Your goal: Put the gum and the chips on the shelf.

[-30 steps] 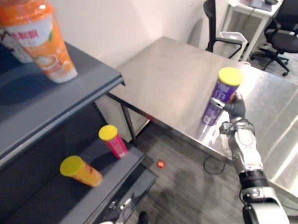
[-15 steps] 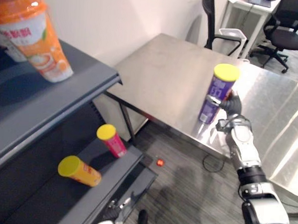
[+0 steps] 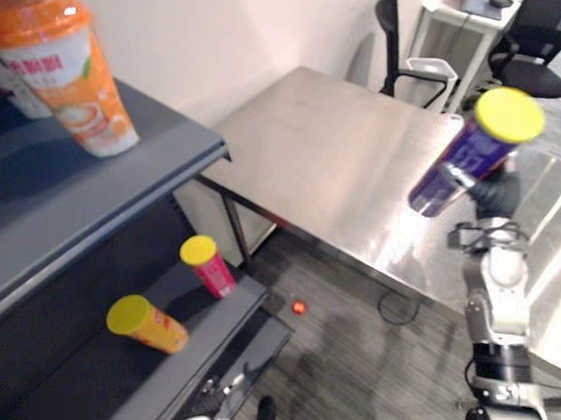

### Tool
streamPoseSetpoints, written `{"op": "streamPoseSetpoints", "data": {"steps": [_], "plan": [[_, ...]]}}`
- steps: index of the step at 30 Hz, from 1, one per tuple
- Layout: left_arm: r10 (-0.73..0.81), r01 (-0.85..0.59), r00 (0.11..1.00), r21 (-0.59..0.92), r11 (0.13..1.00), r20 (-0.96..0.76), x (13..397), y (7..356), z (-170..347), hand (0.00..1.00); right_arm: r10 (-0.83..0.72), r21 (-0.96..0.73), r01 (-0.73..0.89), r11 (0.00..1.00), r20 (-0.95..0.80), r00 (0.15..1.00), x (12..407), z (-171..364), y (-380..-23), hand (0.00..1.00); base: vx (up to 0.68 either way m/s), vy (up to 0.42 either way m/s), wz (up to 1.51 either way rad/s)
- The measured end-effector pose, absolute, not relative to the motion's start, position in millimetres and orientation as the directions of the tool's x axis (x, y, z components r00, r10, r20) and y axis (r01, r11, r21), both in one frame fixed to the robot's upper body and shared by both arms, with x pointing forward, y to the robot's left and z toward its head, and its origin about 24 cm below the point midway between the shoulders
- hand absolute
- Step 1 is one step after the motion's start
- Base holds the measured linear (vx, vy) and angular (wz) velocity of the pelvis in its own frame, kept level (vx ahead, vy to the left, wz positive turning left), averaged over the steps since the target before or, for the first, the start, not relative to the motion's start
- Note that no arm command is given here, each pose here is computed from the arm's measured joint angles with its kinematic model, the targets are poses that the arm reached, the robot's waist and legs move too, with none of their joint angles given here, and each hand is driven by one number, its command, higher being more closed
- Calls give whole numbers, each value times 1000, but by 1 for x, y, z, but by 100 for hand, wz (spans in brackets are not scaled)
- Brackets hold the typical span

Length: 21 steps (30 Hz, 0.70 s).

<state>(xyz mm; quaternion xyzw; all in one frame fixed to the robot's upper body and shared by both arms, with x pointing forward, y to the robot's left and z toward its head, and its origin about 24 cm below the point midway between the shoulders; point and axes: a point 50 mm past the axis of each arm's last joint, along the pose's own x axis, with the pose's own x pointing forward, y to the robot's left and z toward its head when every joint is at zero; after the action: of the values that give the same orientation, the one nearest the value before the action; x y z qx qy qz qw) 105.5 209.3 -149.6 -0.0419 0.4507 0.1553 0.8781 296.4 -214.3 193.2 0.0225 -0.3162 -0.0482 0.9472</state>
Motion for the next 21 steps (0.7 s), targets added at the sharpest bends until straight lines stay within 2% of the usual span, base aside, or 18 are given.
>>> {"op": "streamPoseSetpoints", "data": {"steps": [1,3,6,14,21], "plan": [[238,-311,540,72,948,-807,104,211,-150,0,-107,65,85,994,647,755,287,203,-218,100,-36,-1,-13],[244,-320,531,74,945,-811,100,212,-151,0,-113,68,90,994,677,727,278,206,-220,100,-58,-10,-27],[241,-320,511,78,944,-825,94,212,-153,0,-123,66,108,992,680,722,269,202,-225,100,-45,-16,-20],[238,-324,495,77,943,-836,89,212,-155,0,-122,39,126,991,642,757,252,184,-234,100,-60,-23,-9],[224,-333,486,59,941,-845,83,213,-156,0,-91,73,58,996,603,793,246,168,-224,100,-12,-7,8]]}}
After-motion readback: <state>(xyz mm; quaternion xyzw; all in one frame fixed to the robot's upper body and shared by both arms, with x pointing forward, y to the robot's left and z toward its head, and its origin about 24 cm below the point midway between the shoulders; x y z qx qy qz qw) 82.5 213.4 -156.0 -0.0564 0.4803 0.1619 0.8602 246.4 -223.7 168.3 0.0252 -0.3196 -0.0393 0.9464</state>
